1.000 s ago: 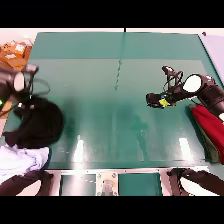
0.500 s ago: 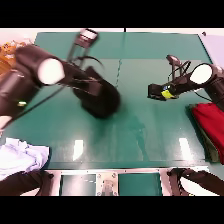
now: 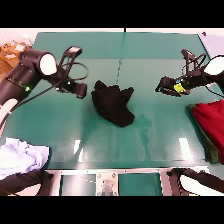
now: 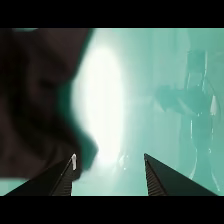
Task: Fold the shirts.
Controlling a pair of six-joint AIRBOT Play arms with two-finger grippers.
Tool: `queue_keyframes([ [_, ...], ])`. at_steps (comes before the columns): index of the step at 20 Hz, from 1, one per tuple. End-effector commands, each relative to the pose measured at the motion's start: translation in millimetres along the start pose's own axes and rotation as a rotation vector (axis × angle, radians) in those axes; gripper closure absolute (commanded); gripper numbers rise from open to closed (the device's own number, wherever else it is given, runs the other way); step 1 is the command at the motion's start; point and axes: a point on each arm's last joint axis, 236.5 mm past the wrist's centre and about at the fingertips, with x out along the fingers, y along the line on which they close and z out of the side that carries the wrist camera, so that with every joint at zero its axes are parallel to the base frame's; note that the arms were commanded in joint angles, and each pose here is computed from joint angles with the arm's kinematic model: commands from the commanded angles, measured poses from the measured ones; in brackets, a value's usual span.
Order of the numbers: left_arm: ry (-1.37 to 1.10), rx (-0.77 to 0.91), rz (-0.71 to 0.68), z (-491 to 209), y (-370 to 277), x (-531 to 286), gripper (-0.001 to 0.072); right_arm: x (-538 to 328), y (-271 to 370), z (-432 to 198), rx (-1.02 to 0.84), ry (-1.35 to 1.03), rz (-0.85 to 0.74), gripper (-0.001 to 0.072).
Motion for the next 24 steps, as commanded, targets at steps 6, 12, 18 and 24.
queue_keyframes([
  [6,-0.133,-0.264,-0.376,6.7,-47.7,57.5,0.0041,128.2,7.6,13.2,0.115,0.127,0.212,0.0212],
  [12,-0.181,-0.320,-0.476,25.4,-62.9,63.3,0.0041,188.6,59.5,11.7,0.129,0.198,0.388,0.0212],
  [18,-0.131,-0.343,-0.570,22.2,-101.2,110.8,0.0136,199.3,85.5,24.6,0.076,0.179,0.410,0.0377],
  [24,-0.104,-0.215,-0.617,32.5,-91.8,61.2,0.0684,190.4,81.2,40.1,0.046,0.136,0.416,0.0691],
])
